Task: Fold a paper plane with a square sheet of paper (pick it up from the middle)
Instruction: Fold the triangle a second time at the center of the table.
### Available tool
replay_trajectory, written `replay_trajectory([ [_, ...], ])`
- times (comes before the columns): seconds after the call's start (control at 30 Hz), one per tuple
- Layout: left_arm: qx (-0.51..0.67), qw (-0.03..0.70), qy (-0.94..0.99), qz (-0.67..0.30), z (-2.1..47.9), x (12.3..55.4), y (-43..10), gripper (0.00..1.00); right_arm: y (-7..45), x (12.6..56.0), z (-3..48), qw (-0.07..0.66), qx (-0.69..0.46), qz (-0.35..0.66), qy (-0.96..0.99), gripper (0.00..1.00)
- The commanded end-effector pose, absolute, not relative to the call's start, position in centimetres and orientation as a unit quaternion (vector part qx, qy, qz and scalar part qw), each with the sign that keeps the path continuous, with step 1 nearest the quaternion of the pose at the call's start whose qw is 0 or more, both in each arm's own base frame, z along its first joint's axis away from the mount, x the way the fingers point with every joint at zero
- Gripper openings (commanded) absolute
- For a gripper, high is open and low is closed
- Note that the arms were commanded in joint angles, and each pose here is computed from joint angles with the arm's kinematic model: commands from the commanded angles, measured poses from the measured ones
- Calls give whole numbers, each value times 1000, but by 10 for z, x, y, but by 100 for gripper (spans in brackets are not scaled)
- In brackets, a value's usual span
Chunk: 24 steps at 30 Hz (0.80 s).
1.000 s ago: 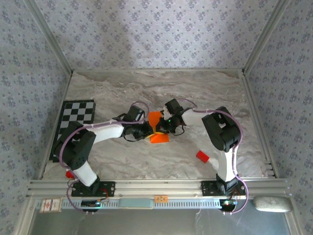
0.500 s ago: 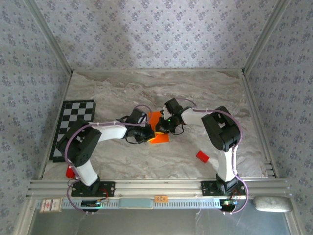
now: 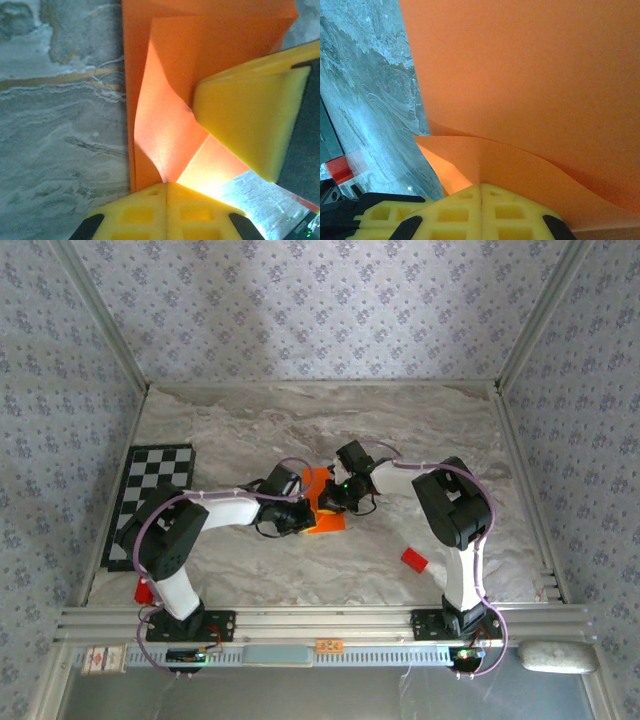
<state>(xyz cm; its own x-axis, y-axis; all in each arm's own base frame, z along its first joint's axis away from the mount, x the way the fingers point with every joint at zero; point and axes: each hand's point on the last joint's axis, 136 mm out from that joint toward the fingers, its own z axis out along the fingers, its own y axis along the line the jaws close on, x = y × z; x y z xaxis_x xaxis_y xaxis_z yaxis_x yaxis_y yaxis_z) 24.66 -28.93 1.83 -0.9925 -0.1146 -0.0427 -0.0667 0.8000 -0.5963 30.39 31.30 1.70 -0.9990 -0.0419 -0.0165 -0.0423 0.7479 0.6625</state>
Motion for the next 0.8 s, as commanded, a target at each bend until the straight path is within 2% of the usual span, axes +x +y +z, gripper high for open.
replay_trajectory([
  [0.0,-12,-19,969,-247,-7,210,-262,5,264,274,-47,-58,24,225,972,0],
  [0.23,32,-16,974,-226,2,200,-249,3,263,274,-46,-58,25,224,973,0],
  [0.4,40,32,971,-233,28,212,-249,3,264,276,-44,-55,28,228,972,0],
  [0.57,13,88,949,-301,56,237,-274,3,266,277,-43,-54,28,232,971,0],
  [0.77,-26,89,941,-325,45,248,-288,2,268,278,-42,-53,30,238,969,0],
])
